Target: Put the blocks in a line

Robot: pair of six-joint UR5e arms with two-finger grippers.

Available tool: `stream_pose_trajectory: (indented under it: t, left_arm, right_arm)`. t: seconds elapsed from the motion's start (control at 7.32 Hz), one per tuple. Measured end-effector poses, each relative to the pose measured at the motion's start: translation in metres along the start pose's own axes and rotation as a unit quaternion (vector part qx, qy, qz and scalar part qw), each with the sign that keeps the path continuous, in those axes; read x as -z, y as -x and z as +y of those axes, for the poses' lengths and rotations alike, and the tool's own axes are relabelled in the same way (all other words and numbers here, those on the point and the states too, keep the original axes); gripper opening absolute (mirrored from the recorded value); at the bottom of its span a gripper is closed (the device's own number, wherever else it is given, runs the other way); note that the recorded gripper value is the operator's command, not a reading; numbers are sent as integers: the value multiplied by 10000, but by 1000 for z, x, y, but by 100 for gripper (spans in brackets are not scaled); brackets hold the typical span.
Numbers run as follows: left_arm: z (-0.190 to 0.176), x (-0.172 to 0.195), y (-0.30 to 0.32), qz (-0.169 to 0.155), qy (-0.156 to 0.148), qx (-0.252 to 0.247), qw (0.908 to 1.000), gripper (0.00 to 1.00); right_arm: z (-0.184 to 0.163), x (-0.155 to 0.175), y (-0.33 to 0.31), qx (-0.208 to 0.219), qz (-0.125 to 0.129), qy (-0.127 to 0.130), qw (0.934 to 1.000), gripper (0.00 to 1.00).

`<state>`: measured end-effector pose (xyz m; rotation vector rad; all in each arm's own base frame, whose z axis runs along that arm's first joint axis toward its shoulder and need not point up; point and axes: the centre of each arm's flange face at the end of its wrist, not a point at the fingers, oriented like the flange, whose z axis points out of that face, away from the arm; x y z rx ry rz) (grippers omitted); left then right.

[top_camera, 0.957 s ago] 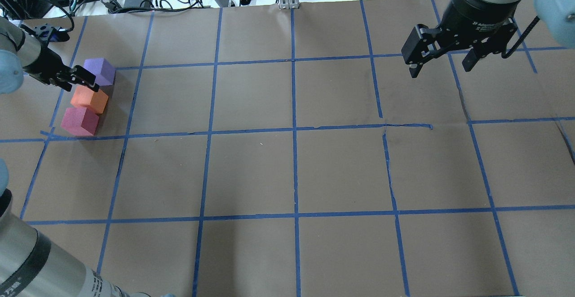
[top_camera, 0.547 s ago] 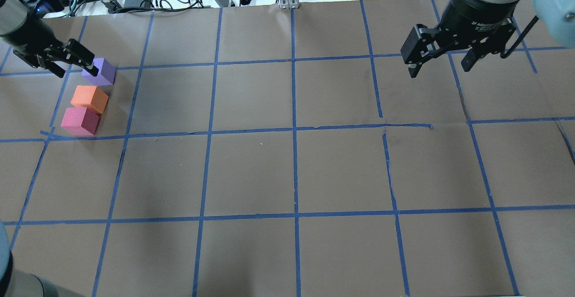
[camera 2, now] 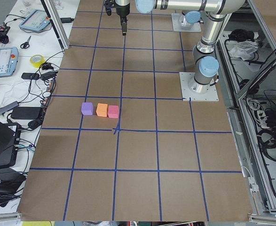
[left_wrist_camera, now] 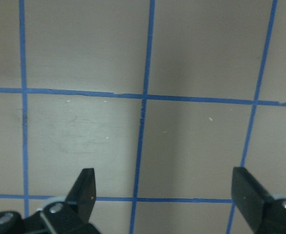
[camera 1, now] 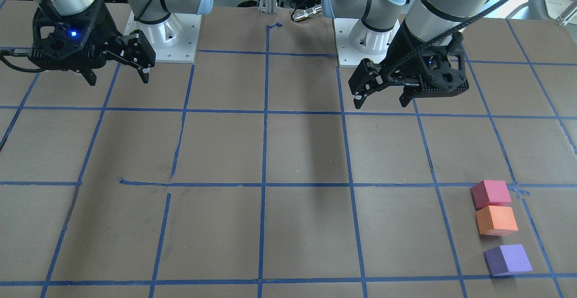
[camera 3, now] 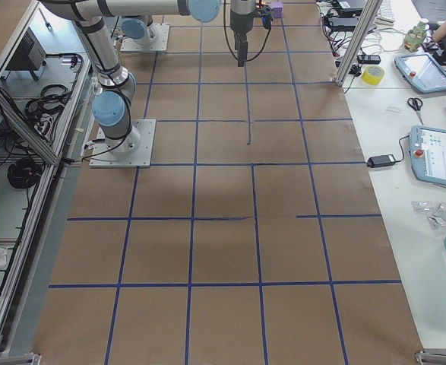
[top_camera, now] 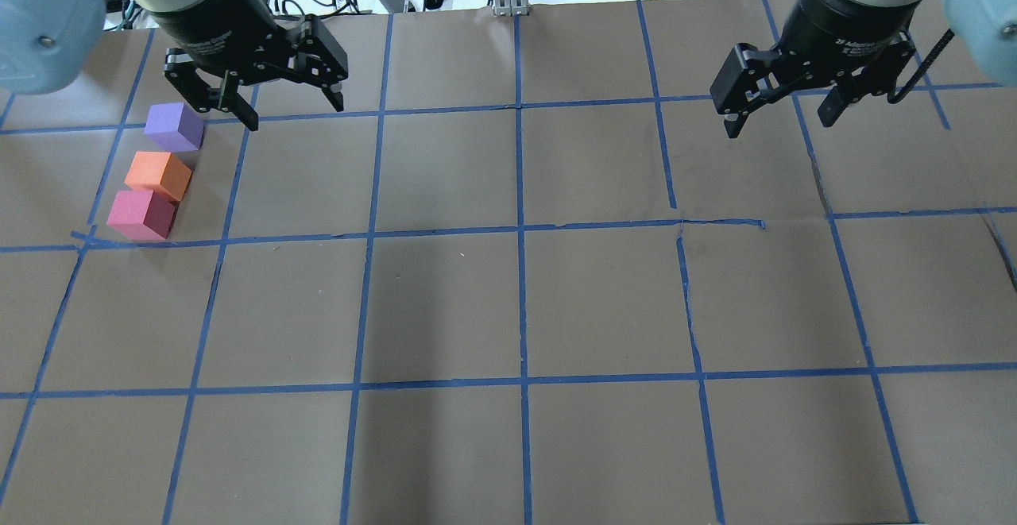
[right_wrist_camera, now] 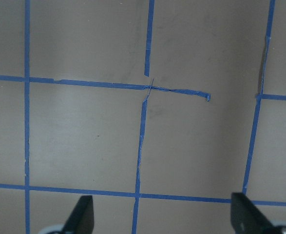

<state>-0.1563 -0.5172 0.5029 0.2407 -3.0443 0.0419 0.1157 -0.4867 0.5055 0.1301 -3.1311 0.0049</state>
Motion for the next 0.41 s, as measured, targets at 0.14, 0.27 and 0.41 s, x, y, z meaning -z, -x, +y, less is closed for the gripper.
stream_pose_trajectory:
  t: [0.14, 0.27, 0.41]
  left_arm:
    - [10, 6, -8, -102, -81, -1, 9999, 100]
    - [15, 11, -11, -175, -157, -43, 9997, 100]
    - [18, 13, -11, -214, -187, -88, 9996, 100]
  right_arm:
    - [0, 0, 0, 0, 4, 1, 10000, 100]
    - [0, 0, 0, 3, 8, 1, 10000, 100]
    - [0, 0, 0, 4, 9, 1, 10000, 100]
